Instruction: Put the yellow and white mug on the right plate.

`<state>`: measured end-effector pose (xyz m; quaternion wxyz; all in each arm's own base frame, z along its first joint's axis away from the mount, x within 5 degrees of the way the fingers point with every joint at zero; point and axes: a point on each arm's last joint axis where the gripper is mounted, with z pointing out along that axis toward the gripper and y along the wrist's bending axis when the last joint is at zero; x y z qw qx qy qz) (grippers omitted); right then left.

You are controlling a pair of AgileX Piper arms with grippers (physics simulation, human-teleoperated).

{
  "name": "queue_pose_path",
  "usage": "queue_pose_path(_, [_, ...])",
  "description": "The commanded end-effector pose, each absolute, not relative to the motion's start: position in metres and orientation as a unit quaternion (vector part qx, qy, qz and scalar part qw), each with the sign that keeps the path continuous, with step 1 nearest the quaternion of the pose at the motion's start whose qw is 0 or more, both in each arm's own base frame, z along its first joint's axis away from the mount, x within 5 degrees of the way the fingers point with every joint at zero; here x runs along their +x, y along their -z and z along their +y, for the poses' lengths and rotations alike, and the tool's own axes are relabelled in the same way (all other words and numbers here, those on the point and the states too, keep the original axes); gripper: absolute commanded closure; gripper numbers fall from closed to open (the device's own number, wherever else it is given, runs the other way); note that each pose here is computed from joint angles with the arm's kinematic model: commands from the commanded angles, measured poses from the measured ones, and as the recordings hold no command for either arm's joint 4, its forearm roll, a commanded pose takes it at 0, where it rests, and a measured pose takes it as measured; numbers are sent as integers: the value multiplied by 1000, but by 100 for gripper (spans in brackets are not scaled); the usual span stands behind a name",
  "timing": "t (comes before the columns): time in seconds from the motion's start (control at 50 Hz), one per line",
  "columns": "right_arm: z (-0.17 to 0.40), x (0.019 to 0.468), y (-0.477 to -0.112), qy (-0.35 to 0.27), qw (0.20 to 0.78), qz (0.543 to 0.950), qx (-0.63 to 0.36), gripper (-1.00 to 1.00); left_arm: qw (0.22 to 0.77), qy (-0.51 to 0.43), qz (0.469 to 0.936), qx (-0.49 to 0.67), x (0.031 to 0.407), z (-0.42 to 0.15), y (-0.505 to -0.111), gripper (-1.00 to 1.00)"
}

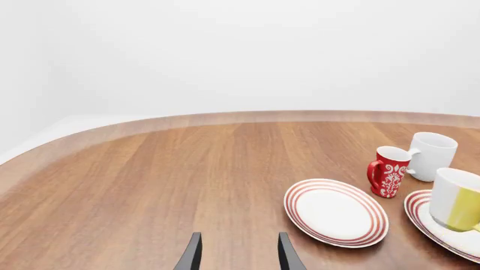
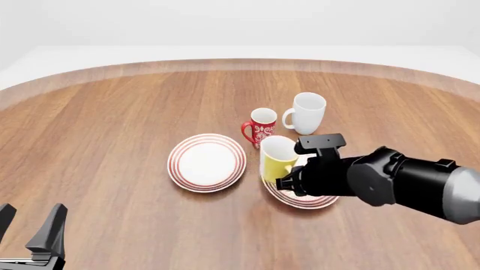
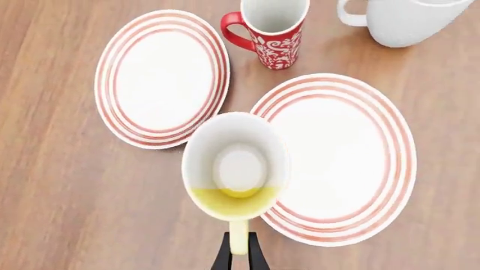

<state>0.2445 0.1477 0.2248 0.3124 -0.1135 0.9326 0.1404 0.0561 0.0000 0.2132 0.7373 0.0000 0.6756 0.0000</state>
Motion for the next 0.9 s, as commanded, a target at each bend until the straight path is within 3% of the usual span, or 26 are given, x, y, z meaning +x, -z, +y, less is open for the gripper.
queue_pose_path(0.02, [132, 250, -221, -124, 316, 934, -107, 100, 737, 0, 676, 0, 56, 0, -213, -100])
queue_pose_path(0.9, [101, 267, -206, -89, 341, 931, -100, 100, 737, 0, 676, 0, 56, 0, -213, -100])
